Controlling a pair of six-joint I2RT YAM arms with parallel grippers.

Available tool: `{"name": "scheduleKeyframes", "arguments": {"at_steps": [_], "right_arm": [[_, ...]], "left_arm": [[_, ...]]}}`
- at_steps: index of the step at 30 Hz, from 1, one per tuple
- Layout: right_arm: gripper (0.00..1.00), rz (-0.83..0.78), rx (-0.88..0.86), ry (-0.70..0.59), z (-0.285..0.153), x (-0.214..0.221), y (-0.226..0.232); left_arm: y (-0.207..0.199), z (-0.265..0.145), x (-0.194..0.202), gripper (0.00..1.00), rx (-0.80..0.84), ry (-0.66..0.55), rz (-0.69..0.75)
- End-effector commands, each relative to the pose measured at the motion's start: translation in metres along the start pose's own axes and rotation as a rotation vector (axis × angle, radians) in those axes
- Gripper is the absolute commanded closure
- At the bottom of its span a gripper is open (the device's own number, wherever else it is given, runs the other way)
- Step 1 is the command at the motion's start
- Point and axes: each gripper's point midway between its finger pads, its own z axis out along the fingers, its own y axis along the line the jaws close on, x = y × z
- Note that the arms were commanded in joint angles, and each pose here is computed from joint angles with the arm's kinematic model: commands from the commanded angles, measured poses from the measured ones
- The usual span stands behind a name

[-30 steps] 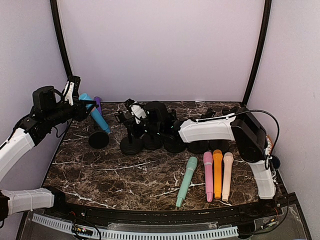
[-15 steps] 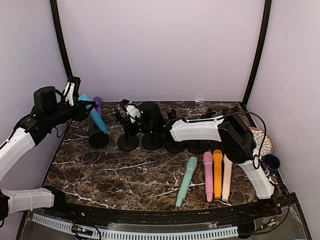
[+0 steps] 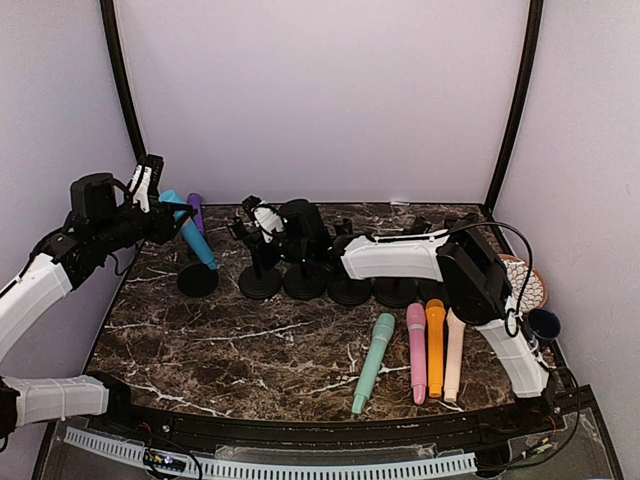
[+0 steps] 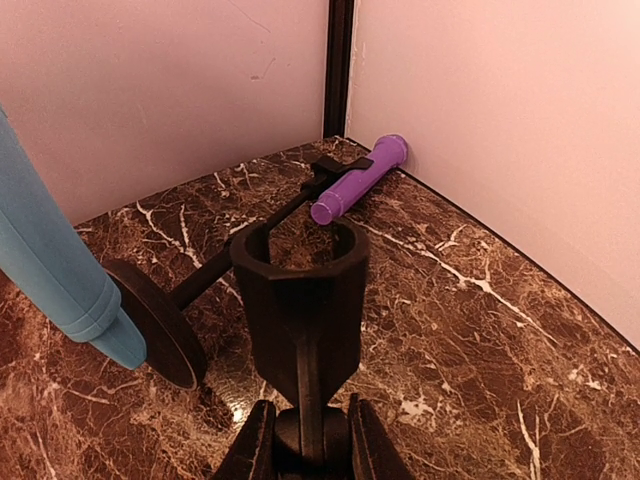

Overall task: Remove the microphone from the stand
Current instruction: Place the microphone stand at the center of the board.

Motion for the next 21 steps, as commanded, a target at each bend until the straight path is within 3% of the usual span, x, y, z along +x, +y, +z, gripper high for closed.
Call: {"name": "scheduleKeyframes", "arguments": {"at_steps": [1,6,10,21], "right_arm": [[0.8,-0.002,0.028,-0.149,-0.005,-0.053,-0.008],[0.57,-0.003,0.004,-0.152,-0.01,-0.059,-0.005],[0.44,-0.002,-0.033,-0.166,-0.02,-0.066,0.002],[0.31,0.009,-0.273,-0.281,-0.095,-0.109,0.049]], "left_arm": [[-0.002,-0.001,-0.005,1.0,0.01,-0.016,-0.006],[-0.002,0.001,-0.003,1.0,0.014,-0.007,-0.008],[-0.001,0.004,0.0,1.0,0.012,0.006,-0.032],[0.001,0.014,0.015,1.0,0.011,0.066,-0.036]]}}
